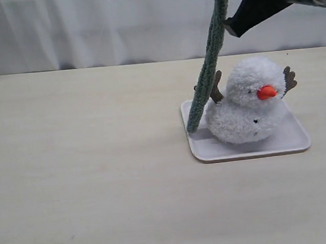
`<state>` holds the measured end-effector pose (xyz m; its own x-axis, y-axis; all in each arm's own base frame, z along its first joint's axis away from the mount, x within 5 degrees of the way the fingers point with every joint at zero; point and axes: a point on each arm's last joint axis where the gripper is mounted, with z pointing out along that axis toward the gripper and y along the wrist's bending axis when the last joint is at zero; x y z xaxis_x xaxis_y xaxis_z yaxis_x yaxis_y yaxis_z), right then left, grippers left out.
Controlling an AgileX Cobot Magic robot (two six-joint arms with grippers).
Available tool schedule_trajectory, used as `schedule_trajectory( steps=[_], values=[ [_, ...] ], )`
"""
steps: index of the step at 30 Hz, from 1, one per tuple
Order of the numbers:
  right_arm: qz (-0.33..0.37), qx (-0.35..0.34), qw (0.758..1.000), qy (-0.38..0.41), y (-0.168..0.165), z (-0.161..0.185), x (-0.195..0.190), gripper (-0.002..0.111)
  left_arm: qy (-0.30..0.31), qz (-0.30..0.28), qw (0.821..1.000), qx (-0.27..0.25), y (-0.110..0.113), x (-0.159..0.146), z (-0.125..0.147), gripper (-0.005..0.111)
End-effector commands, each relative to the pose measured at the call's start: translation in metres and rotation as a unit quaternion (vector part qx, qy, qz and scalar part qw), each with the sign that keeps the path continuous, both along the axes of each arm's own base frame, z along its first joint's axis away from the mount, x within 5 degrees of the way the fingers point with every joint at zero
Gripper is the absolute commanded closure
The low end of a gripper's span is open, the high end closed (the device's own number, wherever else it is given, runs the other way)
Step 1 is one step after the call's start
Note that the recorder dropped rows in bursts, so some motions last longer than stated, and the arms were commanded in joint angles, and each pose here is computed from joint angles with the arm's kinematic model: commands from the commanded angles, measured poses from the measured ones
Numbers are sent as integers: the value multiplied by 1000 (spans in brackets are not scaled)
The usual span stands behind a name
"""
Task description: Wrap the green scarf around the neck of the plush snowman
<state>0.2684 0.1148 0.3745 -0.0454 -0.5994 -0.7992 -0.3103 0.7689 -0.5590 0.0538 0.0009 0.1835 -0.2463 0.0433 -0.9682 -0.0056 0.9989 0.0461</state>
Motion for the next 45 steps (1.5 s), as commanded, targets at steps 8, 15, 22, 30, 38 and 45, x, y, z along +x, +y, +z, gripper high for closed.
schedule_trajectory(
  steps=[8,15,22,30,38,45],
  values=[
    [-26,40,999,-6,-15,16,-23,104,-6,-4,1000,-5,-1,0,1,107],
    [-27,-42,999,16,-19,-12,-24,104,-6,-4,1000,-5,-1,0,1,107],
    [-23,-72,997,32,-14,-27,-13,104,-6,-4,1000,-5,-1,0,1,107],
    [-33,-60,997,43,-1,-37,15,104,-6,-4,1000,-5,-1,0,1,107],
    [1,6,1000,30,11,-24,25,104,-6,-4,1000,-5,-1,0,1,107],
    [-63,24,995,76,-10,-52,55,104,-6,-4,1000,-5,-1,0,1,107]
  ],
)
